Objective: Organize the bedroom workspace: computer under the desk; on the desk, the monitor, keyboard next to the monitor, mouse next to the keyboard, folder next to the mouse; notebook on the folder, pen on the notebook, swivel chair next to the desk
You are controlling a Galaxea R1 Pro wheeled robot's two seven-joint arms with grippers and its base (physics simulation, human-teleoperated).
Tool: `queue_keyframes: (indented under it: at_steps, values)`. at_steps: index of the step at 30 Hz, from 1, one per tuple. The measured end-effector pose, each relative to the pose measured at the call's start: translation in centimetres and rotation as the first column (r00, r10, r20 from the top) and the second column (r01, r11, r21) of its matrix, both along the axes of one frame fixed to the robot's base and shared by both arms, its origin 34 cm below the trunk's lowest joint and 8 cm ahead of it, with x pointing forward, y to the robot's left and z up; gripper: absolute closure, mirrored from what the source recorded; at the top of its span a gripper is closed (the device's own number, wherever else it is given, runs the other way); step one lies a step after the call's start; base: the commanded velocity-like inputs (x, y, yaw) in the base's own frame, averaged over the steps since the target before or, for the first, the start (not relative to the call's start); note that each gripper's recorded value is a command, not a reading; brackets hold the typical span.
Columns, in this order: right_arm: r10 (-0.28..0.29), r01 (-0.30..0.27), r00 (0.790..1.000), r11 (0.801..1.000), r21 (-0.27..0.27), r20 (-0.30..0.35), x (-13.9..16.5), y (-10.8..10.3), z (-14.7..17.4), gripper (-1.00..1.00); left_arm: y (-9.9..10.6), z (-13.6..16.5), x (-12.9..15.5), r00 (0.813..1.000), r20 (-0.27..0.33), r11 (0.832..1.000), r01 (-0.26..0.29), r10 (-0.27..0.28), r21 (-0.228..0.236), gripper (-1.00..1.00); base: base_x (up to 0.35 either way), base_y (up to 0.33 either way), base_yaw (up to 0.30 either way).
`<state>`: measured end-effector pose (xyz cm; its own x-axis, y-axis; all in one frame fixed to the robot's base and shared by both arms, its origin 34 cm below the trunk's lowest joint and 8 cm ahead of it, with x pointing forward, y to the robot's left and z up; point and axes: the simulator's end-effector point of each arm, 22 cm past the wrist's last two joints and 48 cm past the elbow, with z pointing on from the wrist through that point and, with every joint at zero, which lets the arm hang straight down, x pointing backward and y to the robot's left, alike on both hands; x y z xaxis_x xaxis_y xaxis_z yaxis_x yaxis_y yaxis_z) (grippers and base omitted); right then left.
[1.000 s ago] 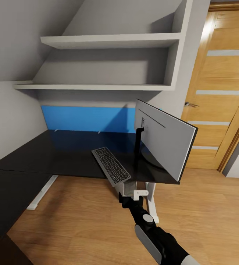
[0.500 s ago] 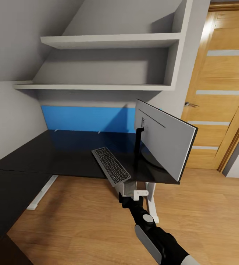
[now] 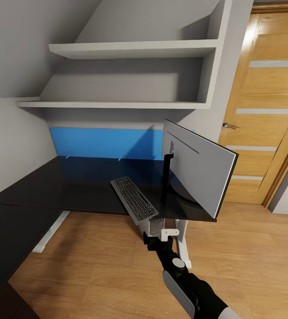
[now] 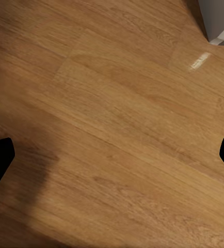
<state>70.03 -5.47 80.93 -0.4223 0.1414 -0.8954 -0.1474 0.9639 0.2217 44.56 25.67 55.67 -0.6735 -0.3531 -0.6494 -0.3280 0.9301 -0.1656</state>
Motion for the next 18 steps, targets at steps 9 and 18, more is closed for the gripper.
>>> queue_keyframes:
  at_steps: [9, 18]
  values:
    - [-0.001, 0.001, 1.0, 1.0, -0.002, 0.001, 0.02, -0.04, 0.03, -1.0, 0.0, 0.0, 0.0, 1.0, 0.0, 1.0, 0.0, 0.0, 0.0, -1.0, 0.0, 0.0, 0.0]
    - [-0.002, 0.002, 1.0, 1.0, 0.001, 0.006, 0.08, 0.0, 0.28, -1.0, -0.04, 0.0, 0.01, 1.0, 0.0, 1.0, 0.0, 0.0, -0.002, -1.0, 0.0, 0.0, 0.0]
